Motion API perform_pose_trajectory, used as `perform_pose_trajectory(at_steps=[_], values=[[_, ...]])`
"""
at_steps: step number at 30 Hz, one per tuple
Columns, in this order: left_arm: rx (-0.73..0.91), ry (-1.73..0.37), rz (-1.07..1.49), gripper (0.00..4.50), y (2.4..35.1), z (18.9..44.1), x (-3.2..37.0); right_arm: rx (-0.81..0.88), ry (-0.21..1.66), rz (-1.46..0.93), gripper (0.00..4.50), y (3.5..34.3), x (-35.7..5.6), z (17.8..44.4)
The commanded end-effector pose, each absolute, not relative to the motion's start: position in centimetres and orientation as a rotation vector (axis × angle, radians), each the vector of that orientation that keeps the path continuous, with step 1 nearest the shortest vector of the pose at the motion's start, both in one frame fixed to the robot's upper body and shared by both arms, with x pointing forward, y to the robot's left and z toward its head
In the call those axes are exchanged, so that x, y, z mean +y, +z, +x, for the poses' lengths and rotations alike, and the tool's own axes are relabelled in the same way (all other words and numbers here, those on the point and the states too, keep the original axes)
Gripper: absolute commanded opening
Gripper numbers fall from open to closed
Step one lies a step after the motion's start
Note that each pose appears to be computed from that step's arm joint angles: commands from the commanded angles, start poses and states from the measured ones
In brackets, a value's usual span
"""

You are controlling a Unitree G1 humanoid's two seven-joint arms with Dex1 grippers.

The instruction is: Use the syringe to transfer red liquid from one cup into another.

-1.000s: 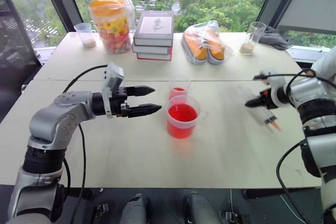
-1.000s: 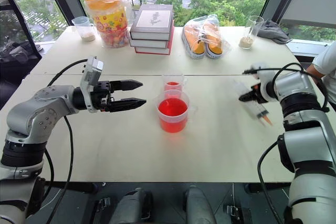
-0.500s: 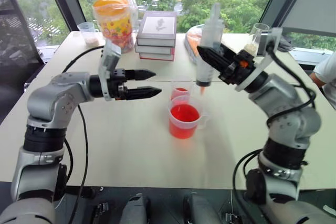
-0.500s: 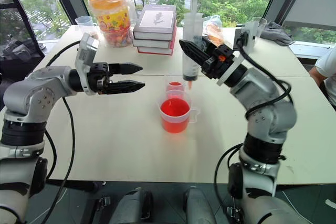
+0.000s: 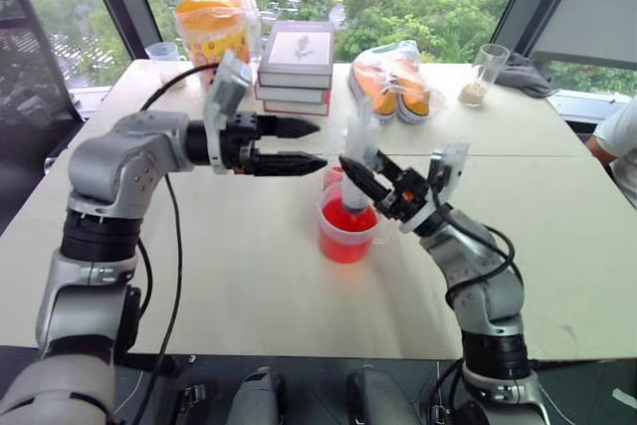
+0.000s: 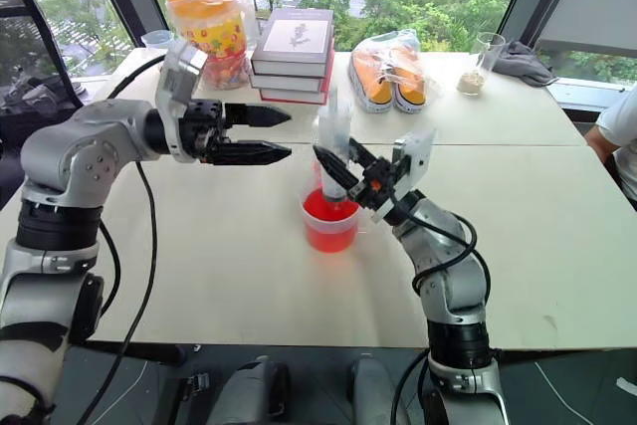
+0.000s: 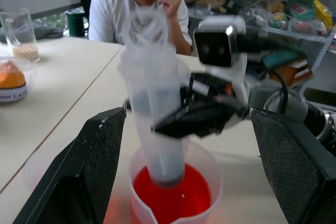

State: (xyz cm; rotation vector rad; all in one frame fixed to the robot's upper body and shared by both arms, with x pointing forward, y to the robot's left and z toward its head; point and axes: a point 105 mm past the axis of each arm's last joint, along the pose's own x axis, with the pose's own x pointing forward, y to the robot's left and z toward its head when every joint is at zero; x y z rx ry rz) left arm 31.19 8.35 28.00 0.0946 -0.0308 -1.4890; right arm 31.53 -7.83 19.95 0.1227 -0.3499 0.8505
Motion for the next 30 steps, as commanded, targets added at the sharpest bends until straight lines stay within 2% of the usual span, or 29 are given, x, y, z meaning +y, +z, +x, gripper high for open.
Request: perform_pose_trajectory(at_steps=[1,21,22,23,24,29,30], values=[[-0.07,-1.526,0.127,3.9,29.2,30.9,7.6,-0.404,0.851,0.083,1.35,20.4,-7.8,31.2],[-0.091,-1.645,0.002,3.9,28.3,32.1,2.0,-0.395,0.859,0.044,1.35,20.1,-7.9,31.3],[-0.09,-1.652,-0.015,3.35,28.4,32.1,1.8,-0.394,0.859,0.043,1.35,20.1,-7.9,31.3],[-0.092,-1.656,-0.027,3.07,28.4,32.1,1.7,-0.392,0.859,0.042,1.35,20.1,-7.9,31.3],[-0.094,-1.659,-0.032,2.61,28.4,32.1,1.6,-0.39,0.859,0.04,1.35,20.1,-8.0,31.3],[-0.112,-1.647,-0.041,0.03,28.5,32.4,1.3,-0.381,0.863,0.035,1.35,20.0,-8.0,31.2],[-0.117,-1.644,-0.043,0.03,28.7,32.5,1.3,-0.379,0.865,0.034,1.35,20.0,-8.0,31.2]])
